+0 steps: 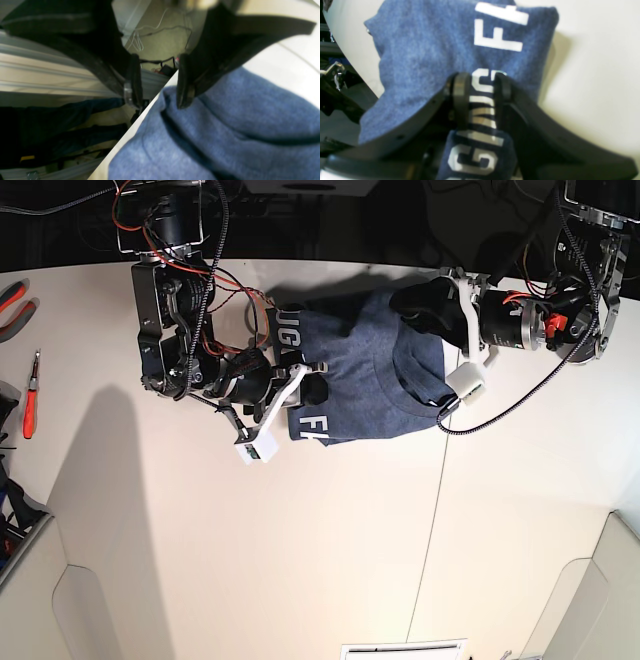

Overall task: Layout the t-shirt on the table in an organized manner, then fold the t-shirt properly
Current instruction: 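Tuck the bundle edges with the left gripper while the right gripper holds, then grasp the folded shirt with the right gripper and drag it beside the tools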

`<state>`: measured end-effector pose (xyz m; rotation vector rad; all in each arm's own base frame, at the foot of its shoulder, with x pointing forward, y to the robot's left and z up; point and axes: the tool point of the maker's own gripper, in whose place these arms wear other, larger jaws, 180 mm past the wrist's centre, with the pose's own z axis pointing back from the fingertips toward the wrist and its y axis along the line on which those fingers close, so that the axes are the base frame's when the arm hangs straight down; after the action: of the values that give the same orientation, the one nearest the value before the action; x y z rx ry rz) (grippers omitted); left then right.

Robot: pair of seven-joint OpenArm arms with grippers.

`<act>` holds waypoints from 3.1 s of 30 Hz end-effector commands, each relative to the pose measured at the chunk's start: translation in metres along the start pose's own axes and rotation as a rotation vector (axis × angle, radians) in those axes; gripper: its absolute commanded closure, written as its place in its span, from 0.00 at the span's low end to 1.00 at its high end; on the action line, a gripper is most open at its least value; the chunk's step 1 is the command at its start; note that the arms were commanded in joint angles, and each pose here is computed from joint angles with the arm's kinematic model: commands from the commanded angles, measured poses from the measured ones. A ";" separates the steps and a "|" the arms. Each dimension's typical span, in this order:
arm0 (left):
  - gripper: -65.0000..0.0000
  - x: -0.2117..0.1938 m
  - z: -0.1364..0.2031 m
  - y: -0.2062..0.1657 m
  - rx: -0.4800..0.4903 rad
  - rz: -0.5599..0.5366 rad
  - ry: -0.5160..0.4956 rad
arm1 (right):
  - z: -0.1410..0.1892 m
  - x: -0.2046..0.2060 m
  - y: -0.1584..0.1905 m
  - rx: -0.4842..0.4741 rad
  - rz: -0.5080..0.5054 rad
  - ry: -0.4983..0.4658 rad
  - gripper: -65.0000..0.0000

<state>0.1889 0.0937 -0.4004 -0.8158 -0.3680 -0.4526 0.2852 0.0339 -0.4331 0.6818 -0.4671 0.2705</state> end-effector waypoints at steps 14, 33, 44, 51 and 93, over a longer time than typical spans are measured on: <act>0.60 0.014 -0.012 -0.013 -0.031 -0.020 -0.051 | 0.002 0.015 0.004 0.008 0.024 -0.034 0.75; 1.00 -0.012 0.012 0.017 0.104 -0.083 0.117 | 0.002 0.015 0.003 0.005 0.026 -0.032 0.75; 1.00 -0.001 0.042 0.023 0.175 -0.196 0.152 | 0.002 0.015 0.003 0.006 0.026 -0.032 0.75; 1.00 -0.006 0.045 0.037 0.244 -0.216 0.194 | 0.002 0.015 0.003 0.006 0.026 -0.033 0.75; 1.00 0.060 0.131 0.097 0.592 -0.175 -0.159 | 0.052 0.128 0.074 0.183 0.235 -0.322 0.63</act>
<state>0.2634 0.2350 -0.3601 -0.2497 -0.6462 -0.4009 0.3459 0.0580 -0.3124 0.8174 -0.7885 0.4160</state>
